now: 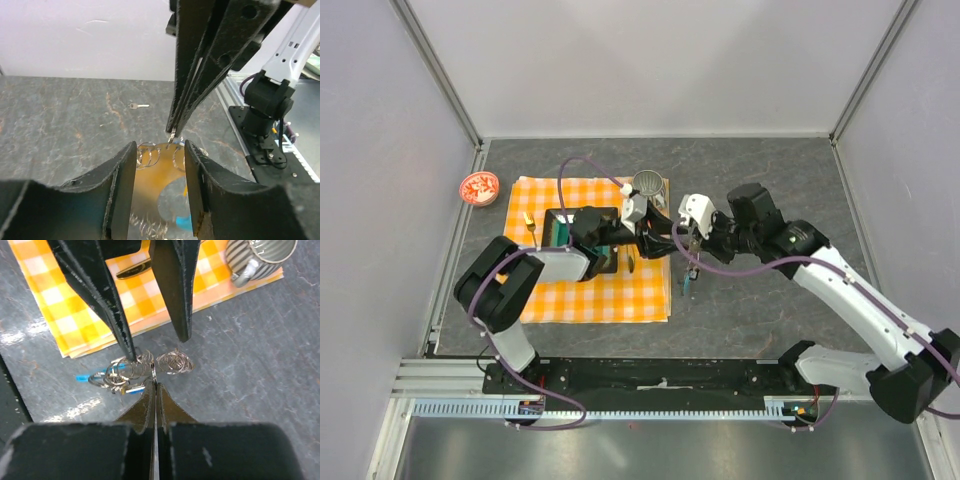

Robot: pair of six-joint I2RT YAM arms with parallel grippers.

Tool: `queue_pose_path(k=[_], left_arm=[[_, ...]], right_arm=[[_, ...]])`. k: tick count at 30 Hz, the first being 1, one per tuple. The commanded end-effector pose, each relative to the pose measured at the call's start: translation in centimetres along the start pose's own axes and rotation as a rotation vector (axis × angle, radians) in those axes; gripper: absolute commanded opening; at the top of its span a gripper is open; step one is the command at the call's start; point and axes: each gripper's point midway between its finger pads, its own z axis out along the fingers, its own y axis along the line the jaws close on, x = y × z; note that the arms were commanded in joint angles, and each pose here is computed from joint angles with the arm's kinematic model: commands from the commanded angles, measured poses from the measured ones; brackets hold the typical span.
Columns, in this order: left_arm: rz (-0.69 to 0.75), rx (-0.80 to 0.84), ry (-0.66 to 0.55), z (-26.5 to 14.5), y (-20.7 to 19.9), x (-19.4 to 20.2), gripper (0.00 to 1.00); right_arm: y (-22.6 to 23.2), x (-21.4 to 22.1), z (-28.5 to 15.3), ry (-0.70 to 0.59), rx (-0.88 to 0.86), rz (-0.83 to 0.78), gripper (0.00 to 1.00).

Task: Put the keys on the keyring

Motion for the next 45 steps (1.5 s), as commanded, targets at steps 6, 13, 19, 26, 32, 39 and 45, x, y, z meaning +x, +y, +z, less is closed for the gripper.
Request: queue_pose_path(k=[6,13,19,26,32,39,45], left_arm=[[0.253,0.185,-0.125,0.3,0.7,-5.4,0.50],[0.239,0.156,-0.088,0.6,1.7,-4.7,0.49],[0.224,0.137,-0.037,1.1,2.3,-4.0,0.43],[0.253,0.111,0.020,2.0,2.5,-3.0,0.41],[0.285,0.087,0.066,2.2,2.8,-2.2,0.38],[0.292,0.068,0.105,1.9,3.1,-1.9,0.33],[0.297,0.065,0.126,1.8,3.2,-1.7,0.23]], right_arm=[[-4.5,-2.8,0.6,0.103,0.031,-0.181,0.00],[-5.3,-3.3,1.3,0.129,0.009,-0.221,0.00],[-5.0,-3.1,1.4,0.125,-0.006,-0.227,0.00],[-4.6,-3.0,1.5,0.113,-0.024,-0.229,0.00],[-4.6,-3.2,1.2,0.098,-0.018,-0.231,0.00],[-4.6,-3.2,0.7,0.090,0.000,-0.234,0.00],[-4.5,-3.3,0.6,0.079,-0.001,-0.233,0.00]])
